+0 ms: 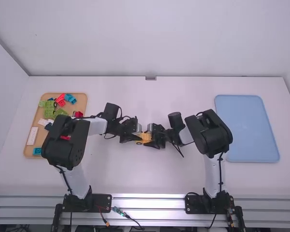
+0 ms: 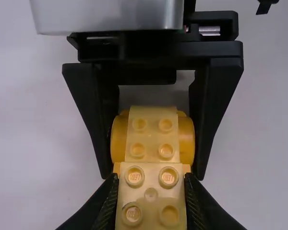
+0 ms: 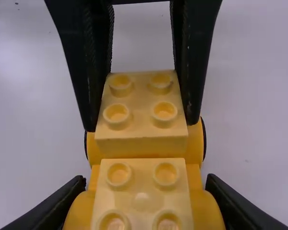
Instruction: Assemble lego blocks to make yellow taxi
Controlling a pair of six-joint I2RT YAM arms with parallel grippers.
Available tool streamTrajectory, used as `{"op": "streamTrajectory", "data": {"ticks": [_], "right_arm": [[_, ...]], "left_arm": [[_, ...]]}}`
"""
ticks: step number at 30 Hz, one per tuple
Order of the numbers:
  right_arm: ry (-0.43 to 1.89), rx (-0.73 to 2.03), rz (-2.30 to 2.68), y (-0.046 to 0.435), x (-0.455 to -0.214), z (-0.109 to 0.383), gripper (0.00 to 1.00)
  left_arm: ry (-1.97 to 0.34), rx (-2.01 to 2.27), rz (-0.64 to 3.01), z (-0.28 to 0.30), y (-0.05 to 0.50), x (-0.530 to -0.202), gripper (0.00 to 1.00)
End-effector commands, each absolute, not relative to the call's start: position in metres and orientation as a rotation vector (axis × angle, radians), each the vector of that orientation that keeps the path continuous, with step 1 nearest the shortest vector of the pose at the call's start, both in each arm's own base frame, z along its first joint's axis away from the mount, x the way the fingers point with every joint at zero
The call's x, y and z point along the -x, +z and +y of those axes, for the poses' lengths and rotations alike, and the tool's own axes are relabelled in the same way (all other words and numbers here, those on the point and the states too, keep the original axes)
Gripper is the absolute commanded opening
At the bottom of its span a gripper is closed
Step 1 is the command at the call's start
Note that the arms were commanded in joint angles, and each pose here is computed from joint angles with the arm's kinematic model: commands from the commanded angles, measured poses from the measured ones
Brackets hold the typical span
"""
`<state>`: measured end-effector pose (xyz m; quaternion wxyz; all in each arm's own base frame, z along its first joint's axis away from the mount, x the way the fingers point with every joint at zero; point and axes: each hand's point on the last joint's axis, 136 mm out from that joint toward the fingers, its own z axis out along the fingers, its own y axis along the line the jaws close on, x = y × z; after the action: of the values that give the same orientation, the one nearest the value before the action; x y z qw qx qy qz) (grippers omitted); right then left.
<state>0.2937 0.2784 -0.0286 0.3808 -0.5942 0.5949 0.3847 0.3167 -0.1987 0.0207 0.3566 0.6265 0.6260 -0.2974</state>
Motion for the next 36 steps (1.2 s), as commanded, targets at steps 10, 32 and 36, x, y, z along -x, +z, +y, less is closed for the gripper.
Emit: {"op": "streamTrajectory", "data": {"ticks": [10, 32, 36], "right_arm": [[1.013, 1.519, 1.545, -0.0379, -0.2848, 0.2756, 0.49], [1.008, 1.537, 1.525, -0.0358, -0.2851, 0.2830, 0.49], [1.009, 1.537, 1.527, -0.0362, -0.2846, 0.2828, 0.49]], "left_arm": [[-0.789, -1.618, 1.603, -0.2021, 0.0252, -0.3106, 0.06], [-0.811, -1.610, 1.583, -0.2043, 0.0286, -0.3093, 0.06], [-0.803, -1.612, 1.589, -0.2036, 0.0276, -0.3099, 0.14]]}}
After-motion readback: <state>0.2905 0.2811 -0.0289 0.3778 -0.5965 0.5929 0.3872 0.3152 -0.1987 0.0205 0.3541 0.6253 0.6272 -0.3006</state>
